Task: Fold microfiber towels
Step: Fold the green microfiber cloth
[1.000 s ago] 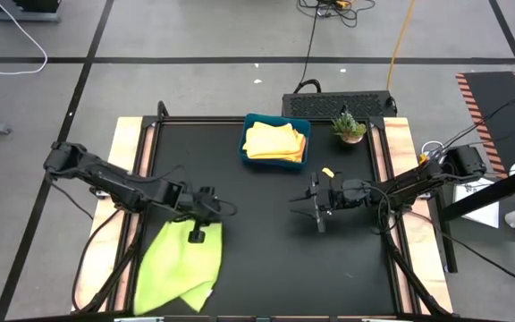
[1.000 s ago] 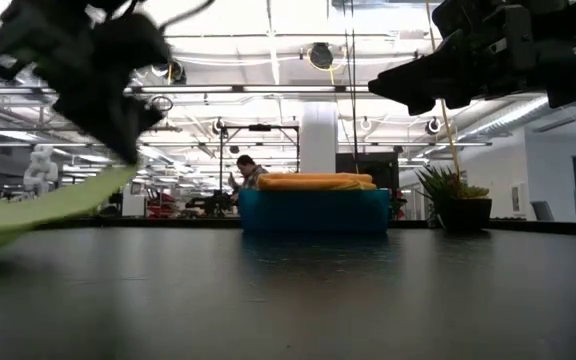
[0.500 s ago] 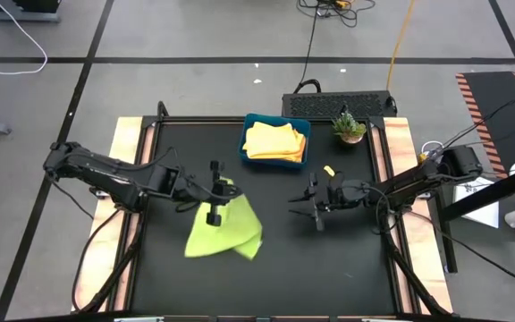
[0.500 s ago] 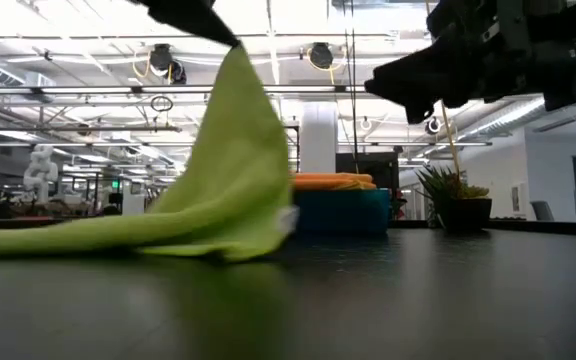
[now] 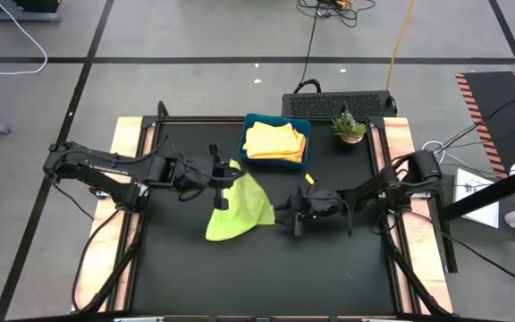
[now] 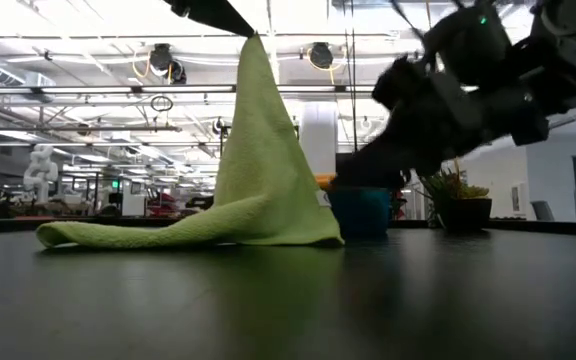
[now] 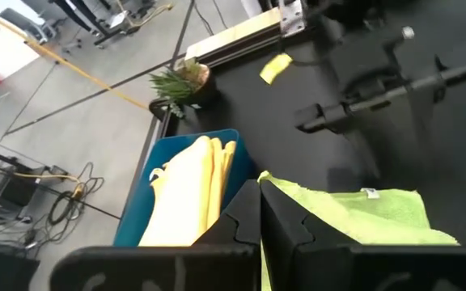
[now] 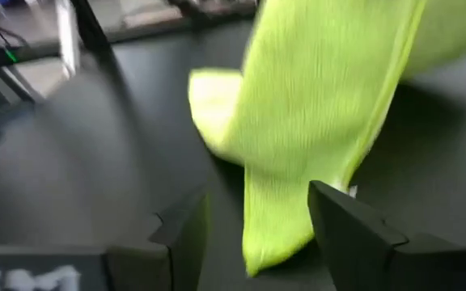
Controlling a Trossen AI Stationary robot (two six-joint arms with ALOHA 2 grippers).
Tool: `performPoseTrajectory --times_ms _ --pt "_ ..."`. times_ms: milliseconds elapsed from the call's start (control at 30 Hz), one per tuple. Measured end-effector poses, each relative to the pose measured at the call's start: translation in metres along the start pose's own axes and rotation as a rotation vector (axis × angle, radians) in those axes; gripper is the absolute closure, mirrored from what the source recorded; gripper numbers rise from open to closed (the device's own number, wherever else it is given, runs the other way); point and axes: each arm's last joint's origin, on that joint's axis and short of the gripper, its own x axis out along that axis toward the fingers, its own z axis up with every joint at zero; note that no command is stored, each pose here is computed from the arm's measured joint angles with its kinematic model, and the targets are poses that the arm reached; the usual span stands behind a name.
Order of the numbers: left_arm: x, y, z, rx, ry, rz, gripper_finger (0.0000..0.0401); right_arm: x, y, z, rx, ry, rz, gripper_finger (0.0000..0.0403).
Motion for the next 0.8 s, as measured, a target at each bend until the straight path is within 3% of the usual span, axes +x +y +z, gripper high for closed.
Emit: performPoseTrajectory --times_ms 267,500,633,800 --pt "0.001 0.003 -0.001 0.027 0.002 0.009 0.0401 0.009 -0.015 -0.019 0.130 0.085 -0.062 0.0176" --pt "0.001 0.003 0.000 0.034 -0.007 0.011 0.0401 0.019 -0.029 -0.024 0.168 0.120 -0.043 0.0190" --pt "0.001 0.003 0.002 0.033 -0.020 0.016 0.0401 0.027 -0.032 -0.026 0.166 0.140 0.005 0.0234" --pt "-0.001 0.004 0.002 0.035 -0.025 0.020 0.0401 0.024 -0.031 -0.024 0.132 0.145 0.030 0.0334"
